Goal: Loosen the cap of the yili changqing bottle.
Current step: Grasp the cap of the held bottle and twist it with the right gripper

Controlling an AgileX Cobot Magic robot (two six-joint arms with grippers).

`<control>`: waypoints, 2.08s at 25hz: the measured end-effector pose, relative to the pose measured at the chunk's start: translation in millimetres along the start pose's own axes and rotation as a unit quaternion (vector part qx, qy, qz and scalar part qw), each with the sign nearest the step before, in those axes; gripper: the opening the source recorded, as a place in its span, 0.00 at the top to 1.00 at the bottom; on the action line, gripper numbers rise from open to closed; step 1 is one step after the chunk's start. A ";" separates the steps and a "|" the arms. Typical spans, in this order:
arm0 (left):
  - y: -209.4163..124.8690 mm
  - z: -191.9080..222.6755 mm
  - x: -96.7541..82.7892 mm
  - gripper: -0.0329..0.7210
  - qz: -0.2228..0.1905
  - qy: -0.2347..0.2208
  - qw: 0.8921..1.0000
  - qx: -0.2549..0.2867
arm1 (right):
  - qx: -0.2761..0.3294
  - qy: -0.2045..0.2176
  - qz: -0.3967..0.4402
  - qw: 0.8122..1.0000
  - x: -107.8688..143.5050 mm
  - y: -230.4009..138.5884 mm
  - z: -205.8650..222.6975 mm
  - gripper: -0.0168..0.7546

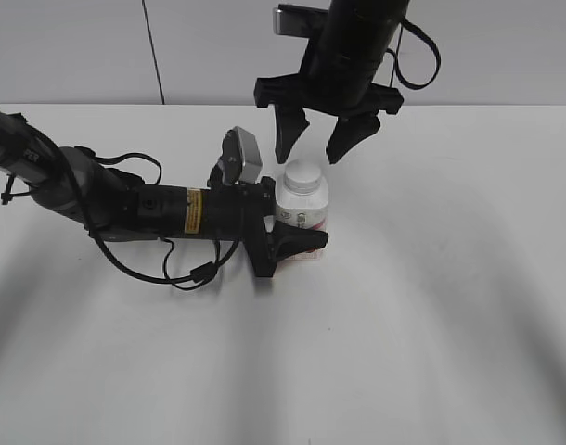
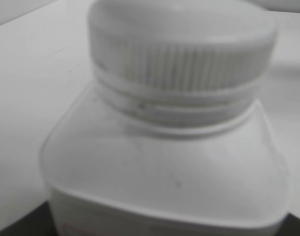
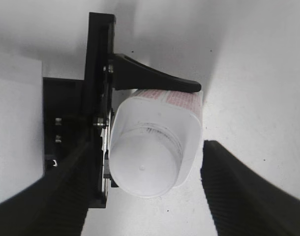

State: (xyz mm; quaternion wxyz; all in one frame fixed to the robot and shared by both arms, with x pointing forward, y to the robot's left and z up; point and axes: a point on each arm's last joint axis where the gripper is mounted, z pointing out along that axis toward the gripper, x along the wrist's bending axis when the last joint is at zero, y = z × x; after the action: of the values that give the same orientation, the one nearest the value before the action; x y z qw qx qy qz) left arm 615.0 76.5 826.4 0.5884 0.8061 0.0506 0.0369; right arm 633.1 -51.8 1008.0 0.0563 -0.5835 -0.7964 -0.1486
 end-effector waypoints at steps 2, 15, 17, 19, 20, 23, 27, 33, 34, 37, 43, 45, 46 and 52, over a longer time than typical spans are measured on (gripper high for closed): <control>0.0 0.0 0.0 0.39 0.000 0.000 1.000 0.000 | 0.004 0.000 0.003 1.000 -0.6 0.2 3.3 0.29; 0.0 0.0 0.1 0.39 0.000 0.000 1.000 0.000 | 0.029 0.001 0.015 0.999 -4.5 0.4 25.8 0.29; 0.0 0.0 0.1 0.39 0.000 0.000 1.000 0.000 | 0.029 0.001 0.018 0.999 -4.4 0.4 25.8 0.29; 0.0 0.0 0.1 0.39 0.000 0.000 1.000 0.000 | 0.029 0.001 0.020 0.999 -4.4 0.4 25.8 0.29; 0.0 0.0 0.1 0.39 0.000 0.000 1.000 0.000 | 0.029 0.002 0.021 0.999 -4.3 0.4 25.8 0.29; 0.1 0.3 -0.2 0.39 0.000 0.000 1.000 0.000 | 0.029 0.002 0.023 0.999 -4.2 0.4 25.8 0.30; -0.2 0.3 0.0 0.39 0.000 0.001 1.000 0.002 | 0.029 0.002 0.023 0.999 -4.3 0.4 25.8 0.35; -0.4 0.3 0.2 0.39 -0.002 0.002 1.000 0.003 | 0.029 0.002 0.024 0.999 -4.3 0.4 25.8 0.37; -0.4 0.3 0.2 0.39 -0.002 0.002 1.000 0.003 | 0.029 0.002 0.024 0.999 -4.3 0.4 25.8 0.37; -0.4 0.3 0.2 0.39 -0.002 0.002 1.000 0.003 | 0.029 0.002 0.024 0.999 -4.3 0.4 25.8 0.37; -0.4 0.3 0.2 0.39 -0.002 0.002 1.000 0.003 | 0.029 0.002 0.025 0.999 -4.2 0.4 25.8 0.37; -0.4 0.3 0.3 0.39 -0.002 0.003 1.000 0.003 | 0.029 0.002 0.025 0.999 -4.2 0.4 25.8 0.37; -0.4 0.3 0.3 0.39 -0.002 0.003 1.000 0.003 | 0.029 0.002 0.025 0.999 -4.2 0.4 25.8 0.37; -0.4 0.3 0.3 0.39 -0.002 0.003 1.000 0.003 | 0.029 0.004 0.025 0.999 -3.9 0.4 25.4 0.33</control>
State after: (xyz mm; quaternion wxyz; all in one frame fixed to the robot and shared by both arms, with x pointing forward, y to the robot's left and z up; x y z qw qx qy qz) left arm 615.3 76.3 825.9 0.5862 0.8075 0.0542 0.0374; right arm 636.8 -47.6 983.0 0.0796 -0.6008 -0.7853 -0.1262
